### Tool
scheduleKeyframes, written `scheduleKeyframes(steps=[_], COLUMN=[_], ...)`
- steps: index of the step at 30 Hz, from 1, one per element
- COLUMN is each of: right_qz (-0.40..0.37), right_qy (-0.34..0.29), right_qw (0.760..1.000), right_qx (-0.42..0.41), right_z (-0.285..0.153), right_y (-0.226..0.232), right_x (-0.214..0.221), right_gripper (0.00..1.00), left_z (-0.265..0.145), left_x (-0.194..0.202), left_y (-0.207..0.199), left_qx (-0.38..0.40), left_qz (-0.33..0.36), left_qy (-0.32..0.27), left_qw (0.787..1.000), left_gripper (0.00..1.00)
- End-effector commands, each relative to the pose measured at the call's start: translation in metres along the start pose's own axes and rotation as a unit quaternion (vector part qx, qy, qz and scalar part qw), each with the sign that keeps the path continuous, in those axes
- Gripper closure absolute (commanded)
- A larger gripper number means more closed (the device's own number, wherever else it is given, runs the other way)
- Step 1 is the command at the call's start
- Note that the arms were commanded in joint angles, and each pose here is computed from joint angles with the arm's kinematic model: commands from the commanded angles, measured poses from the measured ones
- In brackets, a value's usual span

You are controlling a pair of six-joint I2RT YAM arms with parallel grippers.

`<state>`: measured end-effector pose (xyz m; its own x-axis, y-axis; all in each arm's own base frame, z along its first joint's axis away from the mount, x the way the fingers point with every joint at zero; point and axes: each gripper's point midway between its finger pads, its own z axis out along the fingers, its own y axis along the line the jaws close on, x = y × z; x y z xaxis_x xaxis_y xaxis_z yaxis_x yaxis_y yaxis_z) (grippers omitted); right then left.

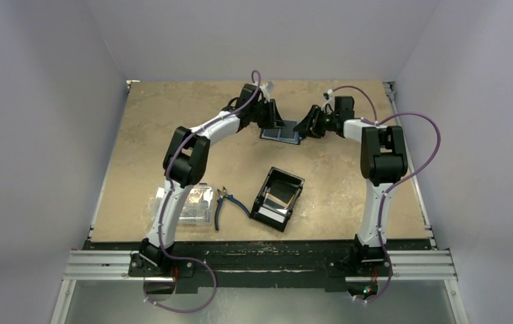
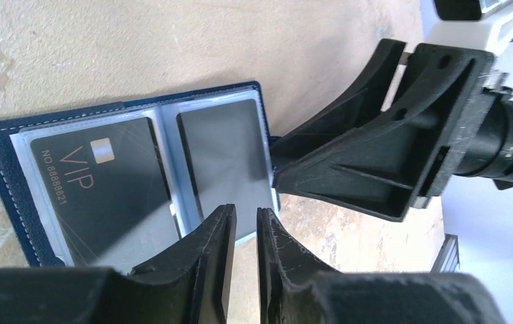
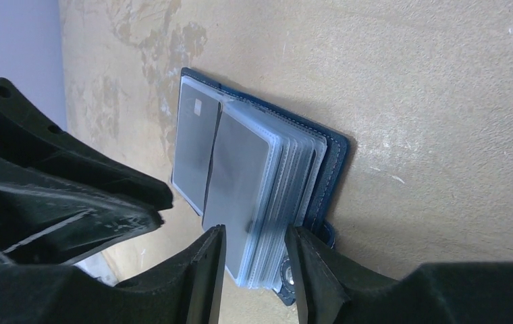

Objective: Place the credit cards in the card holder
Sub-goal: Insert the credit card into the card holder.

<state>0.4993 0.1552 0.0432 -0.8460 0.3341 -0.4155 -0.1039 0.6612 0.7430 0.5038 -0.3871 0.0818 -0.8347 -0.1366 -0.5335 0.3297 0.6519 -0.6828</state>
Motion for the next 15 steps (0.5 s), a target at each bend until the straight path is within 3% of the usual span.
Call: scheduleKeyframes(steps=[1,15], right_qz=[-0.018,-0.031], right_qy=[-0.020,-0.029], right_qw=[0.999,0.999], right_qx=[-0.018,-0.019], right_z=[-0.014,-0.019], right_y=[0.022,0.029], right_x=[-0.014,-0.018], right_gripper=[0.54,0.49], left_z=[0.007,0.016], left_x=[-0.003,0.016], left_y=[0.005,0.046], left_qx=[0.010,-0.025], left_qz=[-0.001,-0.022], left_qy=[-0.005,0.009], left_qw=[1.000,0.999], left_gripper=[0.79,0.97])
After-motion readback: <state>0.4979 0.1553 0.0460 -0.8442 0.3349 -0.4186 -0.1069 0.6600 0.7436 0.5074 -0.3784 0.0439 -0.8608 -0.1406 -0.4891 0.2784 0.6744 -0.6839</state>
